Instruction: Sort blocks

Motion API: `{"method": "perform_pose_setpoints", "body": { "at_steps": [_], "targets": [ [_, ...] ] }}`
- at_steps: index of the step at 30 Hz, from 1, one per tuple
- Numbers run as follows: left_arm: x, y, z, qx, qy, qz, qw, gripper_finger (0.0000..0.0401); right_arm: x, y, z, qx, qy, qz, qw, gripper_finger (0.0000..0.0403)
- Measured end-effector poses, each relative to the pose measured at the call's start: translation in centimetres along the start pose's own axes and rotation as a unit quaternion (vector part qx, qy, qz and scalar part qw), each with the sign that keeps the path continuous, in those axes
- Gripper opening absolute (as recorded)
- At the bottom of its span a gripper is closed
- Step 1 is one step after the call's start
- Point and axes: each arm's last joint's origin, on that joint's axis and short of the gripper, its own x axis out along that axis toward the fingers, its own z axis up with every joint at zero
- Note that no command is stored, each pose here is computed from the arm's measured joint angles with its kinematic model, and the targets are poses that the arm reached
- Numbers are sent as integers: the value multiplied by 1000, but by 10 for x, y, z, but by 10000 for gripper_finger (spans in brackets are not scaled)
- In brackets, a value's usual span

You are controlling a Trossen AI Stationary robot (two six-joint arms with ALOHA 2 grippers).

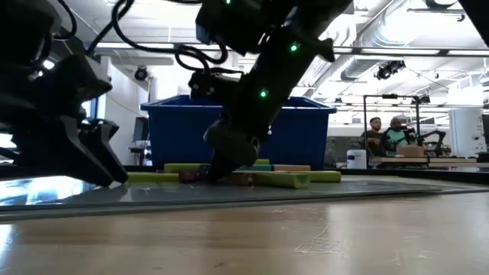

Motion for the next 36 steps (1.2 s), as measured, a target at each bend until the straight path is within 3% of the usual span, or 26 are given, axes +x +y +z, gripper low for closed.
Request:
{"method": "perform_pose_setpoints", "body": {
  "at_steps": [9, 17, 22, 27, 36],
  "targets": [
    [6, -5, 4, 9, 13, -9, 1000, 145, 16, -40, -3, -7, 31, -91, 995, 185],
    [6, -5, 3, 7, 19, -9, 1000, 145, 0, -25, 20, -13, -9, 22, 1000, 185],
    [6, -5, 3, 4, 20, -9, 1000, 145, -14, -14, 34, -35, -43, 28, 998, 184],
    [6, -5, 2, 8, 20, -9, 1000, 145, -16, -8, 36, -34, -56, 72, 995, 185],
    [6, -5, 3, 15, 18, -9, 1000, 145, 10, -28, 14, -31, -11, 69, 997, 185]
  ]
}}
